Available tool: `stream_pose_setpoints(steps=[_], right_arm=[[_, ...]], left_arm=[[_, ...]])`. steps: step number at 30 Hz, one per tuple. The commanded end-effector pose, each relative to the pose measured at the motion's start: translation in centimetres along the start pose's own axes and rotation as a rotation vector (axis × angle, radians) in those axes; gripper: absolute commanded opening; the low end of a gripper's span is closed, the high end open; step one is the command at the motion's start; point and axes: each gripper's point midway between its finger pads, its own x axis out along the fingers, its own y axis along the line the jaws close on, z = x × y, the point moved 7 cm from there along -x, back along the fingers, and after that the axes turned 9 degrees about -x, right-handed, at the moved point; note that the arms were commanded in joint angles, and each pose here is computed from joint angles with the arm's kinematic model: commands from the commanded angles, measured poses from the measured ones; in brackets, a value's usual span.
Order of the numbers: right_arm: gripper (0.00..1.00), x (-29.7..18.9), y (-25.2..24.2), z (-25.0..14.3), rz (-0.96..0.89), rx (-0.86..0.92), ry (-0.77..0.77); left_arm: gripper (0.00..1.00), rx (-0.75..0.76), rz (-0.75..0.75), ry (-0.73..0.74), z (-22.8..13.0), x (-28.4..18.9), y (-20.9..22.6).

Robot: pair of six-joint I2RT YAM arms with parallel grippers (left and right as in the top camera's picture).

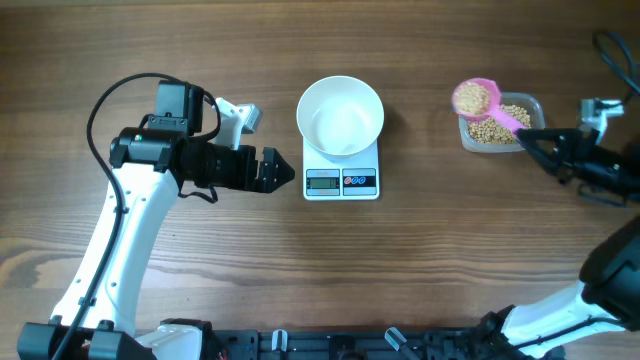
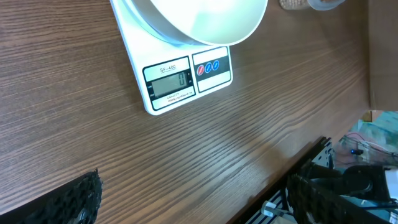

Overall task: Scoop item into bowl and weigh 150g on scale
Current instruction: 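Lift the filled scoop out of the tub with the right gripper, then carry the filled scoop left over the white bowl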

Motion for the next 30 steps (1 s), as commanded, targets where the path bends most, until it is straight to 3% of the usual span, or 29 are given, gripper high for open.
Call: stream_pose_setpoints(steps=[1,7,19,25,30], right_arm=[[0.04,2.4,0.8,0.4,0.111,-0.009,-0.033],[0.04,5.6,2.4,0.5,0.221,-0.015,-0.019],[0.04,11.4,2.5,-0.2,0.280,-0.006,0.180],[0.05,13.2,1.5,0.0,0.152,0.037,0.279],[0.05,14.3,1.9,1.2,-0.036,-0.014,0.275]], left_arm=[[1.00,0.015,-0.016,0.006,-0.2,0.1,0.1],[1.00,0.015,-0.017,0.007,-0.2,0.1,0.1],[1.00,0.015,-0.017,0.007,-0.2,0.1,0.1],[1.00,0.015,-0.017,0.007,-0.2,0.1,0.1],[1.00,0.015,-0.017,0.007,-0.2,0.1,0.1]])
